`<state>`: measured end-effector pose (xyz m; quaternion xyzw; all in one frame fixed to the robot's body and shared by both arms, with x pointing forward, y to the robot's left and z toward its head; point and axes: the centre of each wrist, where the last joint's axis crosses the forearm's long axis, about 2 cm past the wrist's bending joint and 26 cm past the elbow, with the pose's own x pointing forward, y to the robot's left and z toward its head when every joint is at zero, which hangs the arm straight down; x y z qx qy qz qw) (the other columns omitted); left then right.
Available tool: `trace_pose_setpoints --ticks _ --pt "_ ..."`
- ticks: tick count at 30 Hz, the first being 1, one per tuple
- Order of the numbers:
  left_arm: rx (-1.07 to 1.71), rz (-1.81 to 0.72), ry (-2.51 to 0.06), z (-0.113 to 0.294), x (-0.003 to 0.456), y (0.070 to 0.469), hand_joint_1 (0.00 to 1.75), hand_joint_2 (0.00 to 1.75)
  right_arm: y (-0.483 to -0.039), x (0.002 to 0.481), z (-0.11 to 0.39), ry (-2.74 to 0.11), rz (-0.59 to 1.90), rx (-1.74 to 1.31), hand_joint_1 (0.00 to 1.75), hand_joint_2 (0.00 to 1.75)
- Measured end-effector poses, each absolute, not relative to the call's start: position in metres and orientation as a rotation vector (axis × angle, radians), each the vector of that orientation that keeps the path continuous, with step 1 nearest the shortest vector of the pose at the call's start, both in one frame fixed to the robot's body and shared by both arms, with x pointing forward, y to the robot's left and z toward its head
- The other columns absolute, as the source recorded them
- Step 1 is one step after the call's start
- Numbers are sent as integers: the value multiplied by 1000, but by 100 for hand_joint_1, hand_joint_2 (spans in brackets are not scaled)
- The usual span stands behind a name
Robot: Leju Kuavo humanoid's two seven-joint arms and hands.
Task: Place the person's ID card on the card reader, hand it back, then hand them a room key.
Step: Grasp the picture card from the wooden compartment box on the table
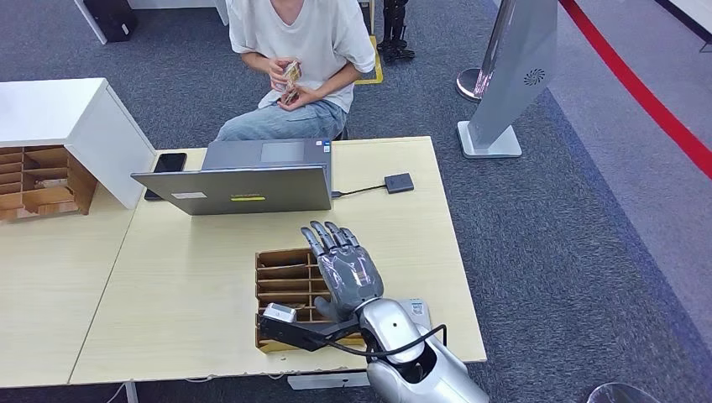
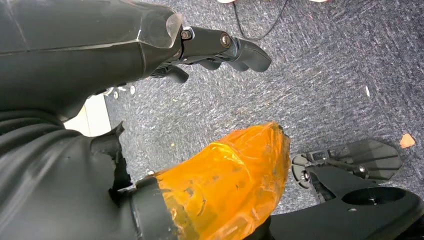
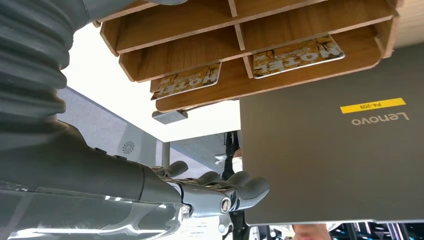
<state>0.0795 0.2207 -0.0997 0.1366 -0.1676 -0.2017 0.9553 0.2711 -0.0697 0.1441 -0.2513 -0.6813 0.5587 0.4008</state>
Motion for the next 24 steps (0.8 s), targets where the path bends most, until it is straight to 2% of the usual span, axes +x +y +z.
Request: trace_pose_setpoints --ticks 11,17,21,22,24 --pt "278 -410 -340 -100 80 221 0 0 -72 277 141 -1700 1423 -656 3 175" --pt "278 -410 -341 -100 80 221 0 0 -72 278 140 -1696 1425 -656 16 175" --pt "278 -409 -341 -100 80 221 0 0 -71 278 141 -1697 1423 -655 39 175" --pt "278 -409 -341 -100 80 221 0 0 -71 278 141 -1697 1422 -654 53 175" --pt "278 -408 -341 -100 81 221 0 0 -71 279 141 -1696 1423 -653 98 175"
